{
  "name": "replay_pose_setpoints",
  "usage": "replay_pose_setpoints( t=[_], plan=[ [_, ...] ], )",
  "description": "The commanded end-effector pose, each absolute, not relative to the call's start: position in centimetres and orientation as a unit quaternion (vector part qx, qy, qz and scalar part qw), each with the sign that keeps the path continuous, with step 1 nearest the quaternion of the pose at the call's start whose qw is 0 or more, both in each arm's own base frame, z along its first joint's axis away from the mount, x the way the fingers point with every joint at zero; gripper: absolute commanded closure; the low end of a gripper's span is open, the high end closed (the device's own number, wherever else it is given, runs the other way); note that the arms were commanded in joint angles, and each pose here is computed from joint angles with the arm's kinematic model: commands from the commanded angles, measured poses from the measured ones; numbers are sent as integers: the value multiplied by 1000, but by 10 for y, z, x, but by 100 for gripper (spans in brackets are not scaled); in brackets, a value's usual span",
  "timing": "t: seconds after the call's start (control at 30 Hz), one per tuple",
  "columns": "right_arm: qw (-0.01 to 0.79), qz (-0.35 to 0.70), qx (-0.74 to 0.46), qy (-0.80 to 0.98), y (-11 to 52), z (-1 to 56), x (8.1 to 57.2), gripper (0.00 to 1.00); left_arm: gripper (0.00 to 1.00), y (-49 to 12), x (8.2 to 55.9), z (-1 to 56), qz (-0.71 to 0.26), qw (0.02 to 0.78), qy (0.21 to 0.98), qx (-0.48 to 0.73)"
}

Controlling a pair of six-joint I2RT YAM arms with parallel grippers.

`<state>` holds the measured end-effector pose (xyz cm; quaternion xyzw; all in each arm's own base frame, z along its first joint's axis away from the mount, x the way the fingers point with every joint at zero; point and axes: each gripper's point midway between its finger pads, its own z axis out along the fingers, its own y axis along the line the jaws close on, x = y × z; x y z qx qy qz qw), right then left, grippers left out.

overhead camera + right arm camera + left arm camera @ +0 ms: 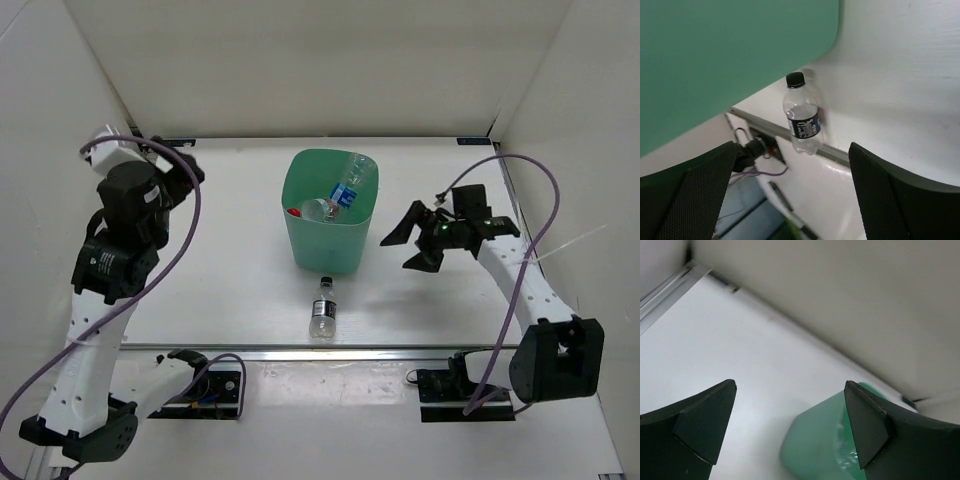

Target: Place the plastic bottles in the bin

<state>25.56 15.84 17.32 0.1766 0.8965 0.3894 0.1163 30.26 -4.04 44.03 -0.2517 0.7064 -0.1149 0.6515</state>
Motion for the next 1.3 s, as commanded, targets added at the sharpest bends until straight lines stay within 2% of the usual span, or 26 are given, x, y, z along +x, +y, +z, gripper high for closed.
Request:
replay_pose_setpoints(
  t=[0.0,0.13,0.37,0.5,0.93,1.03,1.07,1.1,1.17,1.2,1.27],
  plan=[
    [203,389,86,894,183,193,260,5,0,3,272,330,21,512,790,-336],
    [197,338,30,920,215,172,227,3,0,25,240,287,77,442,817,-362],
    [120,246,-23,961,275,99,158,0,0,35,221,268,81,443,814,-367],
    [113,193,-20,974,287,73,154,0,0,32,216,268,67,435,820,-366],
    [90,199,-19,976,323,44,154,0,0,26,205,264,64,413,845,-335],
    [68,194,-13,979,324,33,145,15,0,27,203,262,66,409,847,-334],
    [62,192,-14,979,323,33,142,27,0,27,203,262,66,409,847,-334],
    [55,183,-9,982,318,29,139,33,0,29,202,263,72,410,847,-332],
    [50,163,-1,985,303,37,133,42,0,30,202,263,74,412,843,-338],
    [53,158,0,986,299,44,132,51,0,30,205,265,71,417,841,-339],
    [69,138,9,988,281,72,134,58,0,28,209,265,65,419,835,-350]
  ],
)
